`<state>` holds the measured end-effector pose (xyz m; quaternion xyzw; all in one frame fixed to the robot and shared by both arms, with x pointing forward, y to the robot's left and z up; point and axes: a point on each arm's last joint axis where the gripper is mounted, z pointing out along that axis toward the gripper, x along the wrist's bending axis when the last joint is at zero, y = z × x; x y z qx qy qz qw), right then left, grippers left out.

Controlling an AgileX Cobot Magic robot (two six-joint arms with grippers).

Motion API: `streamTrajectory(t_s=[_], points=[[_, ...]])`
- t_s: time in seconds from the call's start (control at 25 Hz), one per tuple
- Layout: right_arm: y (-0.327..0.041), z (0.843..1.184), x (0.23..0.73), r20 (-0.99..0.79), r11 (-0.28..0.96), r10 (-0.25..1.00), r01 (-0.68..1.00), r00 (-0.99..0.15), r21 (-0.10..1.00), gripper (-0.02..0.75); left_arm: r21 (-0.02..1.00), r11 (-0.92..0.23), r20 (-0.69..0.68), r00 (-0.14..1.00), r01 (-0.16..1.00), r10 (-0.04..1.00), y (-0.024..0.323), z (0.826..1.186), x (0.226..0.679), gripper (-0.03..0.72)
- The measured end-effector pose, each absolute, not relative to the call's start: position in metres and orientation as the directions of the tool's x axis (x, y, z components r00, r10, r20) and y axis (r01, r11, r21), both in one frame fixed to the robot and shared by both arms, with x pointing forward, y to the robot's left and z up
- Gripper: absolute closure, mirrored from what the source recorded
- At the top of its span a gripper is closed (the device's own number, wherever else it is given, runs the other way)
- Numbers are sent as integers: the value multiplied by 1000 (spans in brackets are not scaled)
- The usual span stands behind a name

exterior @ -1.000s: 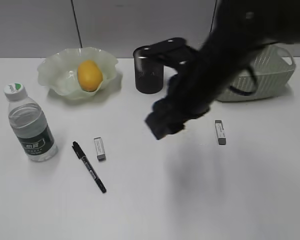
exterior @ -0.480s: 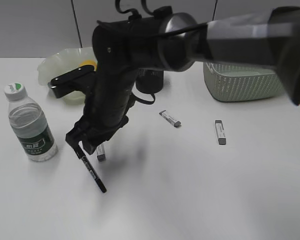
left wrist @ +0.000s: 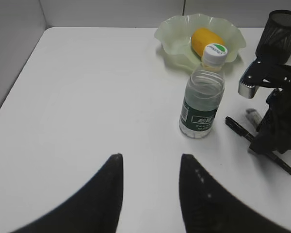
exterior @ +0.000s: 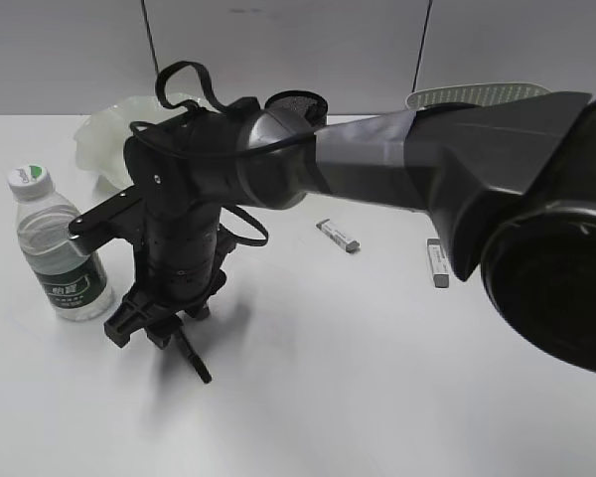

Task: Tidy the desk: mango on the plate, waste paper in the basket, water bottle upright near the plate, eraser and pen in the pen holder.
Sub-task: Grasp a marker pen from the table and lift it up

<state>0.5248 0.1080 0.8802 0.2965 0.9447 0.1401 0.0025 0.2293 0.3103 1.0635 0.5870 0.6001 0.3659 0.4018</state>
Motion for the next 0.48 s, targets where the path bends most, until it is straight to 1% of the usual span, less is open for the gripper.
streamTrajectory(t_s=[0.16,0.24,0.36,0.48], points=[[111,879,522,62,790,553,547,-831,276,346,911,43,-53,12,410,999,310,1064,229,400],[113,879,521,60,791,550,543,-833,281,387,911,43,-53,12,410,999,310,1064,229,400],[113,875,521,59,793,550,543,-833,276,470,911,43,-53,12,410,999,310,1064,229,400],[112,870,521,56,799,548,542,-834,261,502,911,43,-53,12,410,999,310,1064,229,400]])
